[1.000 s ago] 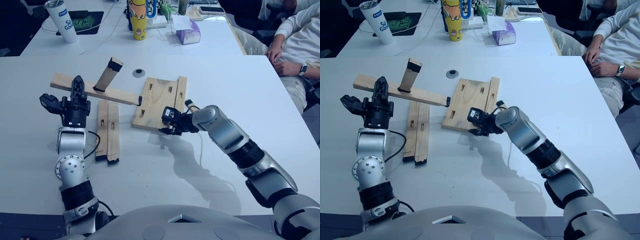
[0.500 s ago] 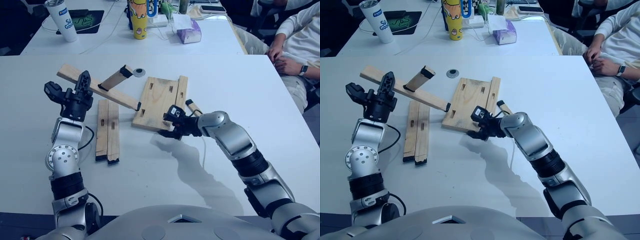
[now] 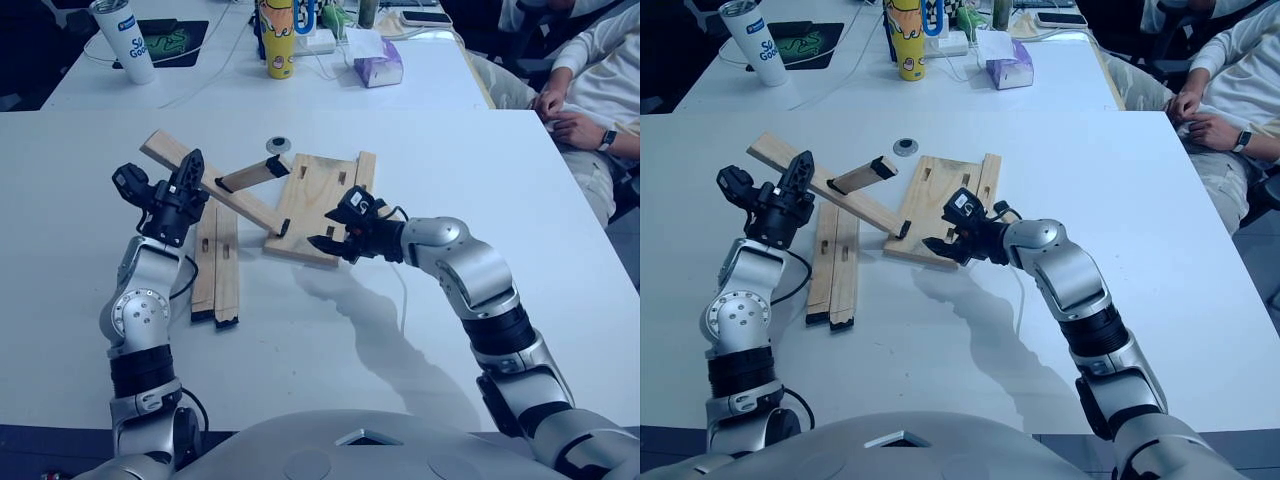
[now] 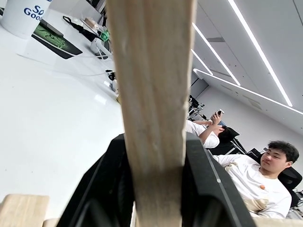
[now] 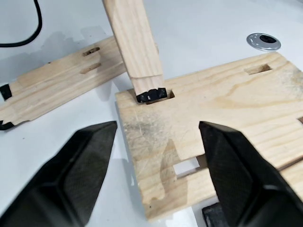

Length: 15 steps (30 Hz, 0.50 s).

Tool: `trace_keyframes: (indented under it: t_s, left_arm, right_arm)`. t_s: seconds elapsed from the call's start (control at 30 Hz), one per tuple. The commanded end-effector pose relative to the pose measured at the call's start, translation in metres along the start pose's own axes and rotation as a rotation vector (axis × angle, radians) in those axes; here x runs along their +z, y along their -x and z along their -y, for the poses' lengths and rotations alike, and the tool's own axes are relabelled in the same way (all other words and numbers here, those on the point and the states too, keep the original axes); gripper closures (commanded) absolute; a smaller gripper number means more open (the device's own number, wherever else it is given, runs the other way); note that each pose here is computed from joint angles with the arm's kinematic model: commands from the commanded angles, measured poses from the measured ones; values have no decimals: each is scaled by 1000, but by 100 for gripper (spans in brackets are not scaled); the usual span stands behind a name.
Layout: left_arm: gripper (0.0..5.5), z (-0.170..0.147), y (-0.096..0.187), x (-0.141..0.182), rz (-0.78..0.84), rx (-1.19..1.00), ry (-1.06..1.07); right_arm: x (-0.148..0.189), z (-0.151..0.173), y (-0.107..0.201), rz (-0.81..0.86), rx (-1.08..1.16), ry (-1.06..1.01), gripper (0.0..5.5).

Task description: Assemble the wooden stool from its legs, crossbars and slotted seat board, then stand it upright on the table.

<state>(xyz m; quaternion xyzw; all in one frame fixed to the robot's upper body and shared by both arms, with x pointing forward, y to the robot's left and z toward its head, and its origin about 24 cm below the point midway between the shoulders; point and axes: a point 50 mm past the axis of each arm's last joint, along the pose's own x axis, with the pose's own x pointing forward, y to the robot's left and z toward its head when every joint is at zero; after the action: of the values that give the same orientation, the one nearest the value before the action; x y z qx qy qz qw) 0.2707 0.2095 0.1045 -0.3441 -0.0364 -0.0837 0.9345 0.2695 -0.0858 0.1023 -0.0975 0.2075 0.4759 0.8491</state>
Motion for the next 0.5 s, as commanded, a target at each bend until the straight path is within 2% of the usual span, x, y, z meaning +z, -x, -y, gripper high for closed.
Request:
trace_keyframes:
  t_s: [0.03, 0.3, 0.5]
  left_arm:
    - [447, -5, 3, -13, -37, 61, -54]
    - [447, -2, -3, -20, -19, 98, -50]
    - [447, 4, 0, -31, -108, 144, -306]
  right_arm:
    - [-2, -2, 1, 10, -9, -18, 230]
    - [-8, -7, -2, 6, -14, -41, 230]
    - [-10, -3, -1, -3, -51, -51, 230]
